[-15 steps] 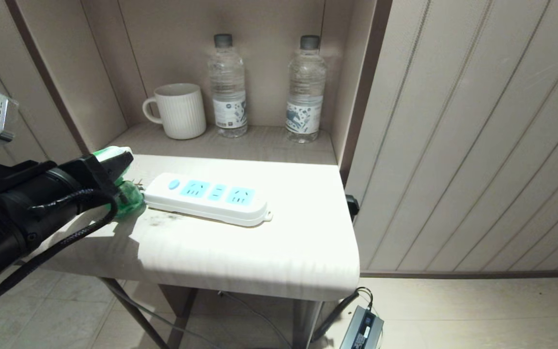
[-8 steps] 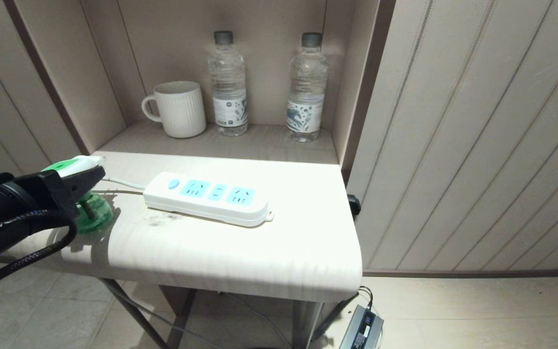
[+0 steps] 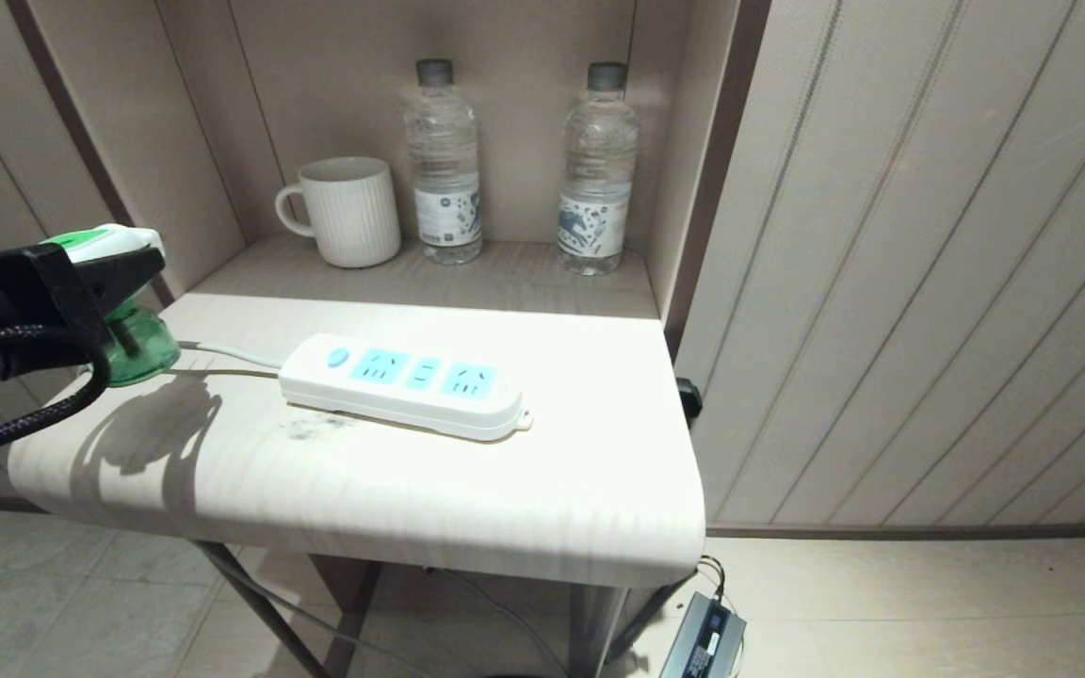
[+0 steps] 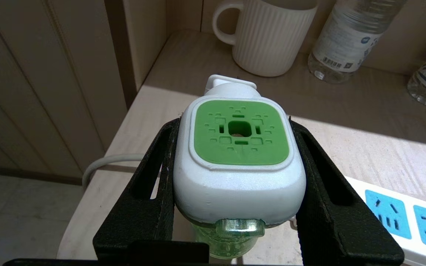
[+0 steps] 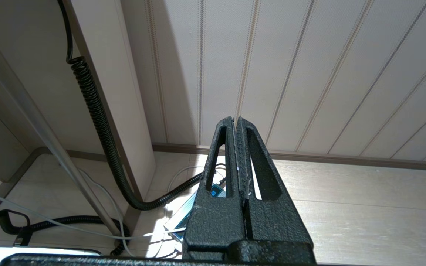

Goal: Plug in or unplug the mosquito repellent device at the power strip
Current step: Place the mosquito repellent liquid on the table

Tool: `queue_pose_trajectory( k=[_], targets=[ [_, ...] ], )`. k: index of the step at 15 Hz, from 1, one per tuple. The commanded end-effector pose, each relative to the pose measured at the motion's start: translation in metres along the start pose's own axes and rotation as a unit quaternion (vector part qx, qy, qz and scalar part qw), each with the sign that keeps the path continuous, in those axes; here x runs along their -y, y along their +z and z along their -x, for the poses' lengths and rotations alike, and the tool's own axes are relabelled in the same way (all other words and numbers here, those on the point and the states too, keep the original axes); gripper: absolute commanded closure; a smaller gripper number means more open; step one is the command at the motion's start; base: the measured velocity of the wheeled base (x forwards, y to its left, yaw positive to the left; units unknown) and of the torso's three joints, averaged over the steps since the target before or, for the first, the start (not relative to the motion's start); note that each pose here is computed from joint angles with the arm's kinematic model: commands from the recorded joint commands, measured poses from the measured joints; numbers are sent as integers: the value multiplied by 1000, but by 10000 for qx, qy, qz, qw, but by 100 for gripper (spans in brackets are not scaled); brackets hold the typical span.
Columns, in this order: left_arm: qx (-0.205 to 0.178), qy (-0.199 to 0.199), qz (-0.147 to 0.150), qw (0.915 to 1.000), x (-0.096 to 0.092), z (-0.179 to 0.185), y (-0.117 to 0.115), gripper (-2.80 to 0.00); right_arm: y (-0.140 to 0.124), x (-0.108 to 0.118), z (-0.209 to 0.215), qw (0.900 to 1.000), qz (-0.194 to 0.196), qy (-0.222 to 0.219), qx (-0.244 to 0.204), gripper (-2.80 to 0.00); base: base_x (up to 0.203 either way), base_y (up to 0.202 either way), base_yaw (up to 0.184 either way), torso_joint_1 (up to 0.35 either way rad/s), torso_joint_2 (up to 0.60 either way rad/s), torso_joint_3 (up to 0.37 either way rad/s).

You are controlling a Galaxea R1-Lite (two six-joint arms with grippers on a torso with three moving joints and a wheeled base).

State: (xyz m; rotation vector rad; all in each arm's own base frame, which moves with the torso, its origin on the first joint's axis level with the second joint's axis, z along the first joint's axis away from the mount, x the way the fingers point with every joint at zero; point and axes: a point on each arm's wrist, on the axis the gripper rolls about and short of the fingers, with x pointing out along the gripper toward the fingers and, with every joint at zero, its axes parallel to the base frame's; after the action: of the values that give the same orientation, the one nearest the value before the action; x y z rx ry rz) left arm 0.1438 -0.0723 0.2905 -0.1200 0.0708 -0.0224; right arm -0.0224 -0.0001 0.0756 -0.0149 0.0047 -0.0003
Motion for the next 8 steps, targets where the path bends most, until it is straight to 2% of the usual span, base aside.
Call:
queue_pose_trajectory(
  k=[1, 3, 4, 8],
  targets=[
    [-74, 35, -166, 9998, 4, -8, -2, 0, 0, 0, 0, 10000, 2, 2, 0, 0, 0, 0, 0, 0, 0, 0],
    [-259, 57, -727, 9970, 10, -20, -10, 0, 0, 0, 0, 10000, 2, -6, 0, 0, 0, 0, 0, 0, 0, 0],
    [-282, 51, -820, 9962, 11, -22, -11, 0, 0, 0, 0, 10000, 2, 2, 0, 0, 0, 0, 0, 0, 0, 0],
    [-366, 5, -860, 9956, 15, -30, -14, 0, 0, 0, 0, 10000, 2, 2, 0, 0, 0, 0, 0, 0, 0, 0]
  ],
)
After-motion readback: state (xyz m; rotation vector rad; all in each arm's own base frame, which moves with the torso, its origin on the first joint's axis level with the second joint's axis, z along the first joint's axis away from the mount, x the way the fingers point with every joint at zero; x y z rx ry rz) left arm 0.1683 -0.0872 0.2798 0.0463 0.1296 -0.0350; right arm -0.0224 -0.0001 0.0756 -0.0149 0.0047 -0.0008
